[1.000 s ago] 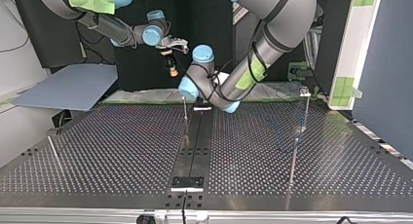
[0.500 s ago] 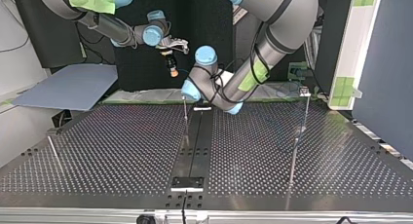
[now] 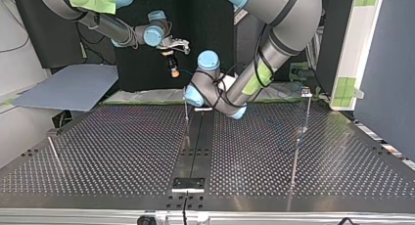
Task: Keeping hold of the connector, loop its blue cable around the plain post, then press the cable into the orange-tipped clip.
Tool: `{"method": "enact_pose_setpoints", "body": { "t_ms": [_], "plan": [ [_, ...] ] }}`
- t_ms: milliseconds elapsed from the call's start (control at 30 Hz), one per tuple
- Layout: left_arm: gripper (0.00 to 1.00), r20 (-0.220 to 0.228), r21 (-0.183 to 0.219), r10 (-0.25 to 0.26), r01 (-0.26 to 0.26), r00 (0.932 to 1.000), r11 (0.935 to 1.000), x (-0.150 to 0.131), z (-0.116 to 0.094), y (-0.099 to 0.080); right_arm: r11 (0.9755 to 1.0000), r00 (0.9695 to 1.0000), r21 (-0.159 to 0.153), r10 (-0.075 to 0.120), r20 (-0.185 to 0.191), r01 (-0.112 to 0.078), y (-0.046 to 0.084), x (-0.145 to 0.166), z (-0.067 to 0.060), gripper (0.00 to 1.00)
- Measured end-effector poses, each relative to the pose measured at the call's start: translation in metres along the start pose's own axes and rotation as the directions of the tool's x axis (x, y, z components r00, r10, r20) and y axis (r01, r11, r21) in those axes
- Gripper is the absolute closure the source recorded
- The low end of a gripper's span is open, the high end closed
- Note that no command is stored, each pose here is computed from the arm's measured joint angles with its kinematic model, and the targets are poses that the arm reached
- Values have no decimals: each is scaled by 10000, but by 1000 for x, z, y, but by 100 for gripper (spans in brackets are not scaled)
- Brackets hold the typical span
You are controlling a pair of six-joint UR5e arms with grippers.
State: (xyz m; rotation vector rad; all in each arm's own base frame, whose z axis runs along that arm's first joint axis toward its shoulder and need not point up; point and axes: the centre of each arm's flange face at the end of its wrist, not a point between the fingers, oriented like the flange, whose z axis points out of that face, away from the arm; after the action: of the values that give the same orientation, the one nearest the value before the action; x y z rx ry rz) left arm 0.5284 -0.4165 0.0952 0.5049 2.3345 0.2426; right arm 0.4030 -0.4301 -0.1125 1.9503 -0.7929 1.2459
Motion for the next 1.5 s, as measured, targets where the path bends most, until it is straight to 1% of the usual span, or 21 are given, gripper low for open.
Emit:
{"method": "enact_pose_setpoints", "body": {
  "t_ms": [67,133,233,433,700,800,1067,1167,1300,1500],
  "plan": [
    [1,180,97,-223,221,9996,9997,-3,3,0,10000,10000,5,-2,8,2,0,0,0,100],
    [1,242,111,-377,374,9990,9992,-3,6,1,10000,10000,8,-5,8,5,0,0,0,100],
    [1,147,46,-423,422,9990,9991,3,13,1,10000,10000,3,-5,4,5,0,0,0,100],
    [1,-236,14,-295,295,9993,9996,22,30,-5,10000,10000,-4,-6,-25,6,0,0,0,100],
    [1,-329,-76,-303,301,9990,9995,27,36,-5,10000,10000,-8,-6,-40,6,0,0,0,100],
    [1,-429,-114,-240,235,9988,9997,34,42,-7,10000,10000,-6,-6,-33,6,0,0,0,100],
    [1,-590,62,-117,121,9982,9999,63,73,-22,10000,10000,-2,-9,-33,9,0,0,0,100],
    [1,-686,128,57,-49,9976,9999,75,84,-29,10000,10000,-2,-9,-39,9,0,0,0,100],
    [1,-583,250,119,-105,9982,9996,83,93,-36,10000,10000,-6,-9,-47,9,0,0,0,100],
    [1,-352,274,66,-56,9994,9996,83,98,-38,10000,10000,-6,-8,-57,8,0,0,1,100]
  ]
}}
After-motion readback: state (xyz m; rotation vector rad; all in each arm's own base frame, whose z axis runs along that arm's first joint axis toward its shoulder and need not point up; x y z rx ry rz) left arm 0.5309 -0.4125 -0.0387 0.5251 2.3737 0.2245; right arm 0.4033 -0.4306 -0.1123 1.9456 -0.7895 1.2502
